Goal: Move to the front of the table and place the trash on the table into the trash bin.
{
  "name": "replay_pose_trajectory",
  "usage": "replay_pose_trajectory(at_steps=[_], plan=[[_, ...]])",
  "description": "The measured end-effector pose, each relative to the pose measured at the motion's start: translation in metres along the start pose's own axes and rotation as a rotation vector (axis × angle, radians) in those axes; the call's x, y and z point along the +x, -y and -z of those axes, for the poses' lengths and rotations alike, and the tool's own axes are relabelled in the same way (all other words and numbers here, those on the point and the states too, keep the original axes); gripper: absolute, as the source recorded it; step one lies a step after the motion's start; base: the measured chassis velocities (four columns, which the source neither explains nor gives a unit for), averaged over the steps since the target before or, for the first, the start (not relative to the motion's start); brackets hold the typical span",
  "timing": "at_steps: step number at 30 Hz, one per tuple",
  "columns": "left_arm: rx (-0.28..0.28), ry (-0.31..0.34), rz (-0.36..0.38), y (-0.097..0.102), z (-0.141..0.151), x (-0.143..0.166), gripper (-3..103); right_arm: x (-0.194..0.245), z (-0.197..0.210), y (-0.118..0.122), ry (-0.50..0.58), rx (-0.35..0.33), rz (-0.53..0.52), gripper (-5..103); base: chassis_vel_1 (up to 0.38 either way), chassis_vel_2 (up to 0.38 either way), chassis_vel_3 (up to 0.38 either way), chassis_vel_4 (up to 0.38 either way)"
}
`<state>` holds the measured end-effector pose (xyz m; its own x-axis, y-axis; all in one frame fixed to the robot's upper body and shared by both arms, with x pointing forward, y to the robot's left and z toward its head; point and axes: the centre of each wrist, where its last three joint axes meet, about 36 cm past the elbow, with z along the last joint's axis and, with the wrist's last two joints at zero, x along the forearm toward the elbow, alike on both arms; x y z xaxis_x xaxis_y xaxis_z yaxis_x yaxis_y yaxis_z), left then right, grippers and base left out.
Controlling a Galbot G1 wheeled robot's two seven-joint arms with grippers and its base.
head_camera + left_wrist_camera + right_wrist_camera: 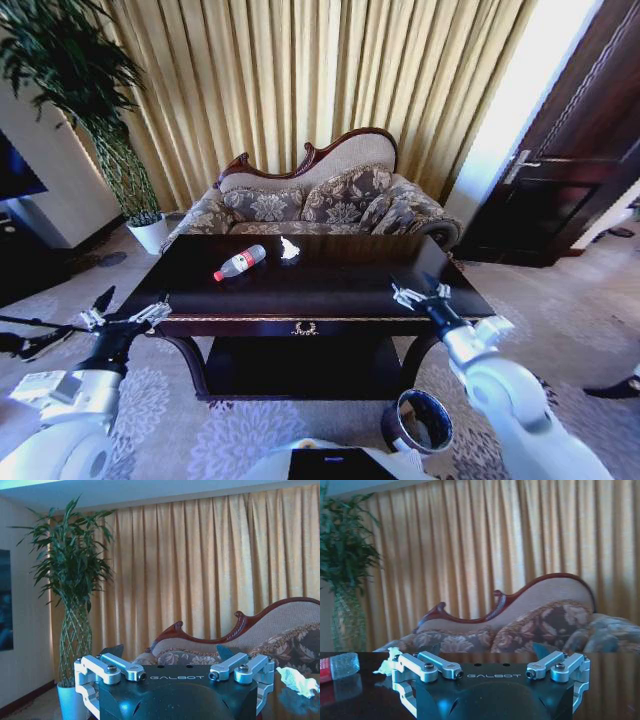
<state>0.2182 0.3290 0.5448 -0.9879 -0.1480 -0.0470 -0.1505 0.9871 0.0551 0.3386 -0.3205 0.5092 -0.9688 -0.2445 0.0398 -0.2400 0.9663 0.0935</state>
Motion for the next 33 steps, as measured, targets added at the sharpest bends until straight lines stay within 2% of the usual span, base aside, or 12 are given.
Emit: replay_pose_trajectory(at_steps=[5, 14, 18, 25, 33], plan=[[0.003, -0.002, 0.018, 0.003, -0.003, 0.002, 100, -0.034, 0.005, -0.002, -0.019, -0.002, 0.076, 100, 0.000, 0.000, 0.000, 0.000], [-0.003, -0.009, 0.033, 0.001, -0.003, 0.004, 100, -0.100, 0.006, -0.035, -0.054, 0.014, 0.231, 100, 0.000, 0.000, 0.000, 0.000], [-0.006, -0.010, 0.034, 0.000, -0.004, 0.006, 100, -0.146, 0.000, -0.055, -0.076, 0.029, 0.293, 100, 0.000, 0.000, 0.000, 0.000], [-0.008, -0.011, 0.042, -0.002, -0.005, 0.008, 100, -0.185, -0.008, -0.079, -0.100, 0.033, 0.339, 100, 0.000, 0.000, 0.000, 0.000], [-0.010, -0.005, 0.049, -0.003, -0.004, 0.008, 100, -0.226, 0.007, -0.103, -0.119, 0.048, 0.339, 100, 0.000, 0.000, 0.000, 0.000]])
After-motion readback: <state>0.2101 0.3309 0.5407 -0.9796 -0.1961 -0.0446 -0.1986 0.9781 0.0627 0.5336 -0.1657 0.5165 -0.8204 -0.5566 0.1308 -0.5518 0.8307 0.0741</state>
